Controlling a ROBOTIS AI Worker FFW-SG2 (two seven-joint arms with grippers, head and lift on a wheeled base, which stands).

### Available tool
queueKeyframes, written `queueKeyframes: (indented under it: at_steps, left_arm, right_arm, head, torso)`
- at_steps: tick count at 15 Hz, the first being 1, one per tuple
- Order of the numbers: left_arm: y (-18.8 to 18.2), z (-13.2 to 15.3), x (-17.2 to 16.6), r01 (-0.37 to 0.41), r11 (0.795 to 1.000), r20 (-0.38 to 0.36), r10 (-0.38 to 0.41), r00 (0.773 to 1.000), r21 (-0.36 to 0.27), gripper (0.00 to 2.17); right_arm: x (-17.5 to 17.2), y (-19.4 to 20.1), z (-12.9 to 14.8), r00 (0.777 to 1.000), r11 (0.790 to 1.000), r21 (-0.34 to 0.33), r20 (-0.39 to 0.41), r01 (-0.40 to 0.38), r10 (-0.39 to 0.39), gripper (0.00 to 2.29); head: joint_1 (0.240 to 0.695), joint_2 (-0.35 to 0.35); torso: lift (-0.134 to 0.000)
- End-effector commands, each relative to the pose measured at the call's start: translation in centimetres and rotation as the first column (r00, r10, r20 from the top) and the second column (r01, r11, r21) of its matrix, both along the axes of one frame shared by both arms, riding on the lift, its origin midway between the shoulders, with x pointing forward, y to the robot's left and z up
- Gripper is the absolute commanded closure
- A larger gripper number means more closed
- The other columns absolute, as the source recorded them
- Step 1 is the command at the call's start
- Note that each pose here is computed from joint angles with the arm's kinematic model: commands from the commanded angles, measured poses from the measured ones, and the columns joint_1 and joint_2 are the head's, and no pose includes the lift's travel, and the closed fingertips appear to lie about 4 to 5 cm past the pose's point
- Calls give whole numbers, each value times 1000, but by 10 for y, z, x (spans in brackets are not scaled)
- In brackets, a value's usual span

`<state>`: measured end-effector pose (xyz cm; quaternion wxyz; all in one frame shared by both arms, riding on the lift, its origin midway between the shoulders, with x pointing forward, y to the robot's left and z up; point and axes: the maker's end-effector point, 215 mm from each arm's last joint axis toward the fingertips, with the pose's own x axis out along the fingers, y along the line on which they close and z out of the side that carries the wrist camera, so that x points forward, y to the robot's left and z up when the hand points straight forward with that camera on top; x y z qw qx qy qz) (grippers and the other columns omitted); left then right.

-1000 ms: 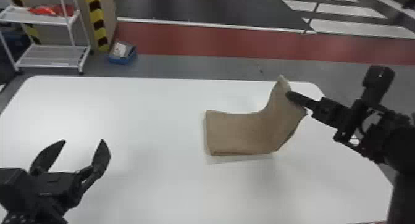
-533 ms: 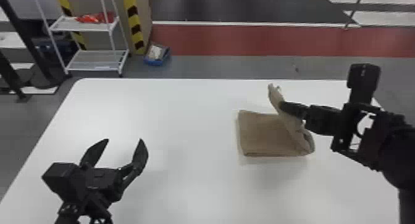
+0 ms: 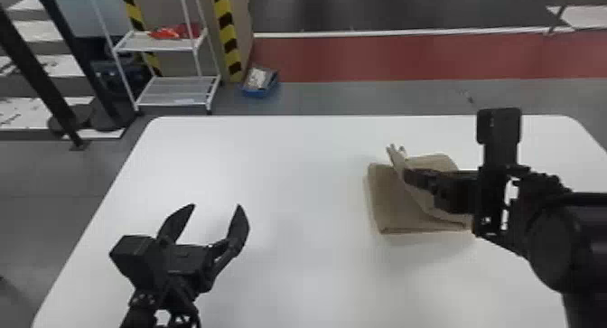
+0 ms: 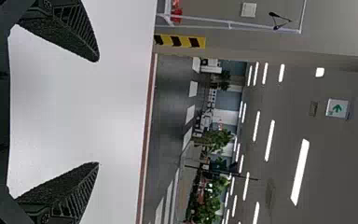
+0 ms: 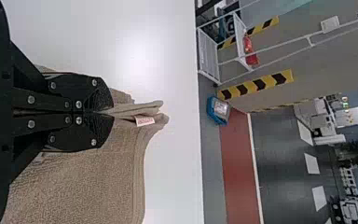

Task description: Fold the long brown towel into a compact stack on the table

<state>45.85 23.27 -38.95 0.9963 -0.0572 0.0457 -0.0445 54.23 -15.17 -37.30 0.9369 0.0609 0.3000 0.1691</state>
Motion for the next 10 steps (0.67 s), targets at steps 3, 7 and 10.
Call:
queueKeyframes:
  at_steps: [3, 7, 10]
  left_arm:
    - [0, 0, 1, 0, 1000, 1, 0, 1000, -1, 80]
    - [0, 0, 0, 0, 1000, -1, 0, 1000, -1, 80]
    - [0, 1, -1, 0, 1000, 2, 0, 1000, -1, 80]
  right_arm:
    - [-11, 41, -21, 996, 996, -23, -25, -82, 82, 1399]
    - [-8, 70, 7, 980, 988, 37, 137, -148, 142, -2]
    - [-1, 51, 21, 981, 991, 79, 171, -108, 93, 83]
  head:
    - [695, 100]
    - [695, 147]
    - [695, 165]
  torso:
    - [-123]
    - [-123]
    - [-123]
